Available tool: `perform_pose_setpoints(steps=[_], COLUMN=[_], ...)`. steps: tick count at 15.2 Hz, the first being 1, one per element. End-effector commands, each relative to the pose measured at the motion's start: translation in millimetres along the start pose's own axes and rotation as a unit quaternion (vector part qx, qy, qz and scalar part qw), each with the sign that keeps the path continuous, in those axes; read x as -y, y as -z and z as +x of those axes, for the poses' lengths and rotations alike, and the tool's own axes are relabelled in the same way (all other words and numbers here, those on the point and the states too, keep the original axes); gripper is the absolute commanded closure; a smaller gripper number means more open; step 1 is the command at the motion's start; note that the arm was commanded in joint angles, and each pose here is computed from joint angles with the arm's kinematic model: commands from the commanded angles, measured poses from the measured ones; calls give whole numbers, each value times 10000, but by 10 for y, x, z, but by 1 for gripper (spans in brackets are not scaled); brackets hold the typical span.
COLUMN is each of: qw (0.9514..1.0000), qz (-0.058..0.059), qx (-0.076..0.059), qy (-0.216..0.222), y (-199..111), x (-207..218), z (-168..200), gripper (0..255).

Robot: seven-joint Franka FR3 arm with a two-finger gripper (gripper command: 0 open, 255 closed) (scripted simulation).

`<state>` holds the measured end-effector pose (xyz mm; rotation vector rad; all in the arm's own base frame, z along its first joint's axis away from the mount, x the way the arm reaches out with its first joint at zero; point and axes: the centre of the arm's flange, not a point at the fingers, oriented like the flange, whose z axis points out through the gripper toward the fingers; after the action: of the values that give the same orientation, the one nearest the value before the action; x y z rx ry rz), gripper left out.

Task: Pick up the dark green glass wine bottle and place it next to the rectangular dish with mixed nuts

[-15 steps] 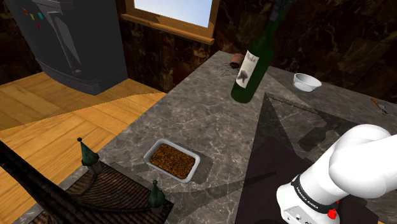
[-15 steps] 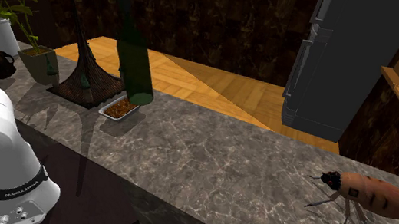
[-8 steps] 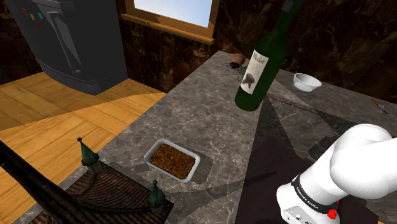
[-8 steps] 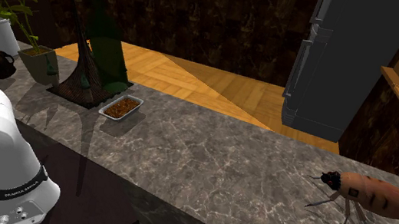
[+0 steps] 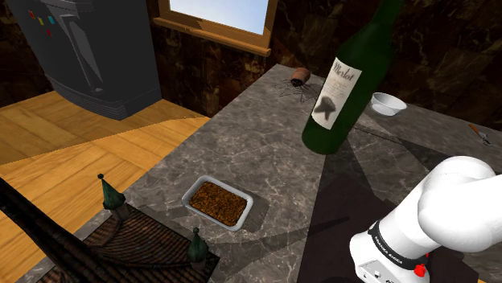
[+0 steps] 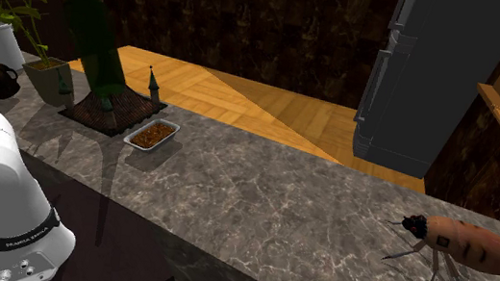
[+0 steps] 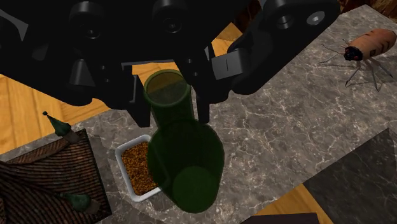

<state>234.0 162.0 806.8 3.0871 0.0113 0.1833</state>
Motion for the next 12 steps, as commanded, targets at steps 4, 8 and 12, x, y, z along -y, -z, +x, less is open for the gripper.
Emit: perform_pose_setpoints(steps=[4, 8, 12], qw=[10000, 10000, 10000], qz=[-1, -1, -1], qx=[2, 2, 2], qy=[-4, -4, -4], y=[307, 560, 589], x=[465, 833, 1032], z=[-373, -655, -817], gripper=[255, 255, 255])
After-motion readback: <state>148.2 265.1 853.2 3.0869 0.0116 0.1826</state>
